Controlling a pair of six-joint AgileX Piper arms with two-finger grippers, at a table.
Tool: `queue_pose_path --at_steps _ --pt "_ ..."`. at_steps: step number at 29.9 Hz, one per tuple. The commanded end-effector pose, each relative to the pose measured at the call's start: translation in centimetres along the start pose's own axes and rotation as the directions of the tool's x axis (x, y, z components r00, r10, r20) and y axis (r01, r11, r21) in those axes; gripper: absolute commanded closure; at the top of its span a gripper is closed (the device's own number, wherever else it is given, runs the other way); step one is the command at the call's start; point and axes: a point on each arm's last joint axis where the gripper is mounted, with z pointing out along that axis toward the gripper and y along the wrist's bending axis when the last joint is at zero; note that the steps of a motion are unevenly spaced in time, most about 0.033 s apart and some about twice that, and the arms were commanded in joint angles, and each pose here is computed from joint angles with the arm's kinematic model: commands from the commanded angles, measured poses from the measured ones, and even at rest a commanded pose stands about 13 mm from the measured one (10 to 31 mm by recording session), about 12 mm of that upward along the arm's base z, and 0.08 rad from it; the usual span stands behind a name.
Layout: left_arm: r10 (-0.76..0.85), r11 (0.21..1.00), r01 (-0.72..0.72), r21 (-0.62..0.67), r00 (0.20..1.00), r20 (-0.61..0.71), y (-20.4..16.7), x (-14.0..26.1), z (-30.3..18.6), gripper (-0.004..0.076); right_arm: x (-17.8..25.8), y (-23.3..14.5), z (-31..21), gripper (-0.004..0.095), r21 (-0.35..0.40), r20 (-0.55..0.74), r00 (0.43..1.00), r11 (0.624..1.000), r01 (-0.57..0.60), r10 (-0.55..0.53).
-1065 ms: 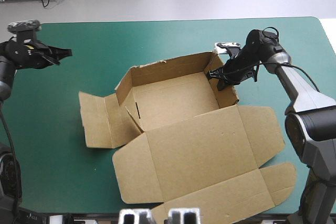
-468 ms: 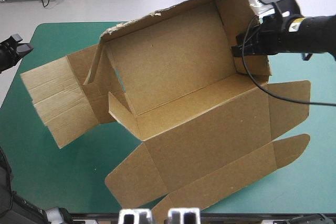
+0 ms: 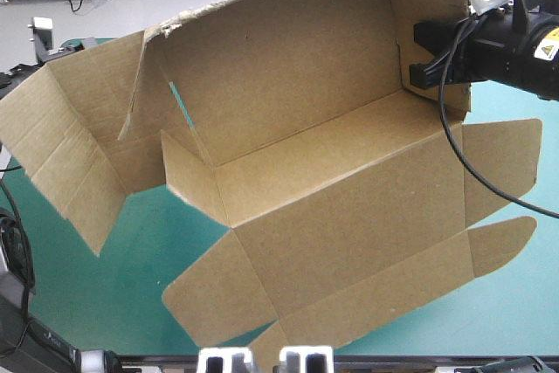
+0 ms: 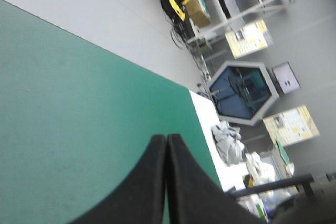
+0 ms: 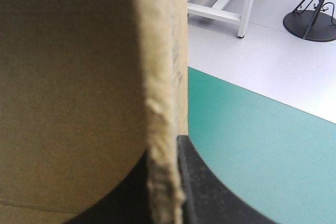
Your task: Fold the box
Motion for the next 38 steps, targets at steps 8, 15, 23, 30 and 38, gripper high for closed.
queue_pose_path --at_steps 8,15,23,30,38 --pt "0.218 0.939 -0.185 0.29 0.972 -0.088 -10.3 3.2 2.2 0.0734 -1.4 -1.6 1.9 0.0931 0.09 0.15 0.989 0.995 -0.032 0.018" --pt "0.265 0.929 -0.234 0.286 0.962 -0.072 -12.0 3.5 1.2 0.0734 -1.2 -3.1 5.0 0.0931 0.115 0.141 0.988 0.991 -0.073 0.056" --pt "0.319 0.921 -0.287 0.262 0.944 -0.088 -13.8 4.4 0.3 0.0734 -0.6 -4.4 8.5 0.0931 0.114 0.119 0.987 0.986 -0.117 0.104" --pt "0.344 0.908 -0.301 0.292 0.933 -0.108 -15.2 5.3 0.6 0.0734 0.1 -5.1 11.0 0.0931 0.094 0.097 0.984 0.983 -0.16 0.151" --pt "0.363 0.89 -0.295 0.348 0.92 -0.148 -16.4 6.7 1.8 0.0734 0.8 -5.7 12.8 0.0931 0.095 0.066 0.985 0.981 -0.168 0.162"
